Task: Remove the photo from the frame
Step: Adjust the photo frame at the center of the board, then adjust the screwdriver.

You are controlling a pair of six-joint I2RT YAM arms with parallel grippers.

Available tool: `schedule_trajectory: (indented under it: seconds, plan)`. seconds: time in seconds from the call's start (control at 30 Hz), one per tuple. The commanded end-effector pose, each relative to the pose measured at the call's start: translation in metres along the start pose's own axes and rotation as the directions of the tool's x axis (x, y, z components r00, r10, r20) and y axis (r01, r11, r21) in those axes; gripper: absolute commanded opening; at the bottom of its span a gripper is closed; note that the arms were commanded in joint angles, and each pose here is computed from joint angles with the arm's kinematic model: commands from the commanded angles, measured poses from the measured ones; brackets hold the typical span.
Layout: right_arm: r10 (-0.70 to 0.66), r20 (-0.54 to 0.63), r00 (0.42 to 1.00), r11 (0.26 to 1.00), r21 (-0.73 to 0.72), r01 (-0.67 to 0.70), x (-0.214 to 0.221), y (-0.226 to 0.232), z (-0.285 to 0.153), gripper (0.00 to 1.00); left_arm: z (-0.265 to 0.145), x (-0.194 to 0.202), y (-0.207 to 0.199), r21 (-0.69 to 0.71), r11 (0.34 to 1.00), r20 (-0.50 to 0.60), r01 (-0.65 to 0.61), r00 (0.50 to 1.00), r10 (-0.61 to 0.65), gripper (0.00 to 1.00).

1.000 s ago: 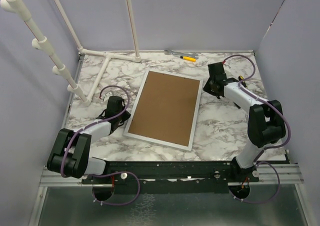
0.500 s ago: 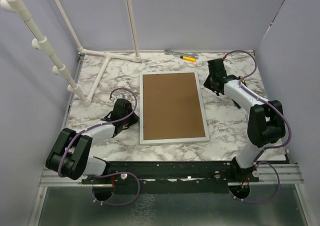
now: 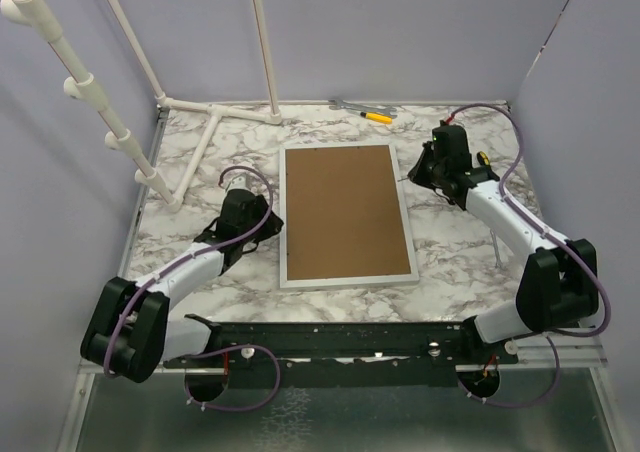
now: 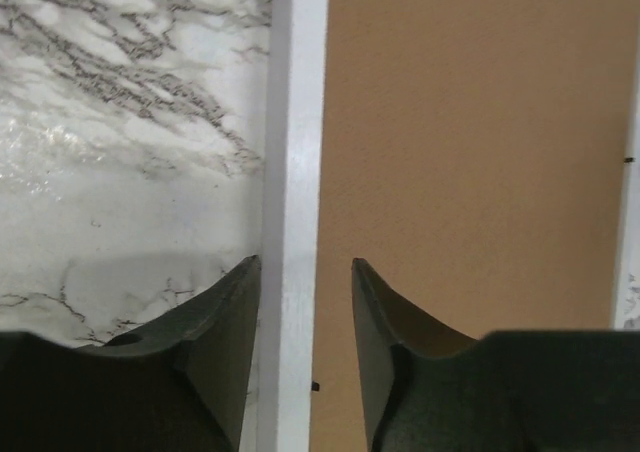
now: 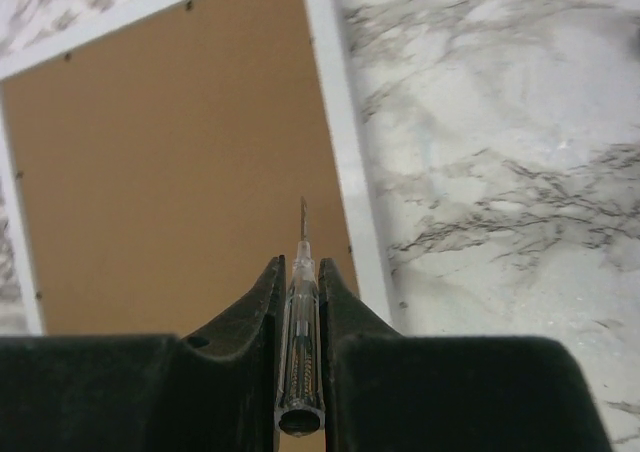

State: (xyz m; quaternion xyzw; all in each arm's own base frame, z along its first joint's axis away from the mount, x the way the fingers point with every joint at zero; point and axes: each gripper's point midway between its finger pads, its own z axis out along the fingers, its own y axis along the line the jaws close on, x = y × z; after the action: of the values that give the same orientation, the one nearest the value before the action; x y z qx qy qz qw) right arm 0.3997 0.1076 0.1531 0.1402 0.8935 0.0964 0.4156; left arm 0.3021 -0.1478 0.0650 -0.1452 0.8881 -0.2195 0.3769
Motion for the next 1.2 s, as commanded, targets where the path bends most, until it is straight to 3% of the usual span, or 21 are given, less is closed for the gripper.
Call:
schedule_trajectory:
  seconds: [0.0,0.13,0.27,0.57,0.73,0.87,1.03,1.17]
  plan:
    - [-0.130,-0.063,0.989,0.940,-0.325,0.103,0.018,0.049,-0.023,0.01,-0.019,-0.019,-0.042,0.171,0.982,0.041,-0.078,0.997,0.072,0.48]
    - [-0.186,-0.100,0.977,0.814,-0.573,0.096,0.037,0.085,-0.051,0.01,-0.036,-0.019,-0.078,0.348,0.929,0.051,-0.124,0.992,0.113,0.59]
    - [-0.216,-0.116,0.969,0.672,-0.738,0.061,0.051,0.107,-0.081,0.01,-0.059,-0.018,-0.117,0.500,0.836,0.135,-0.227,0.974,0.184,0.71]
    - [-0.254,-0.288,0.923,0.598,-0.797,-0.084,0.077,0.113,-0.110,0.01,-0.081,-0.005,-0.171,0.568,0.685,0.327,-0.455,0.889,0.320,0.74]
    - [-0.258,-0.338,0.905,0.560,-0.816,-0.145,0.085,0.115,-0.124,0.00,-0.077,0.004,-0.193,0.578,0.621,0.364,-0.529,0.849,0.383,0.72]
    - [-0.249,-0.358,0.900,0.554,-0.815,-0.171,0.088,0.115,-0.128,0.00,-0.070,0.002,-0.199,0.582,0.638,0.348,-0.504,0.864,0.364,0.72]
    - [-0.194,-0.347,0.918,0.566,-0.803,-0.184,0.085,0.114,-0.132,0.01,-0.069,-0.001,-0.201,0.618,0.689,0.281,-0.379,0.925,0.256,0.69]
    - [-0.157,-0.376,0.913,0.533,-0.810,-0.242,0.082,0.119,-0.145,0.01,-0.087,0.002,-0.214,0.739,0.612,0.207,-0.281,0.960,0.191,0.65]
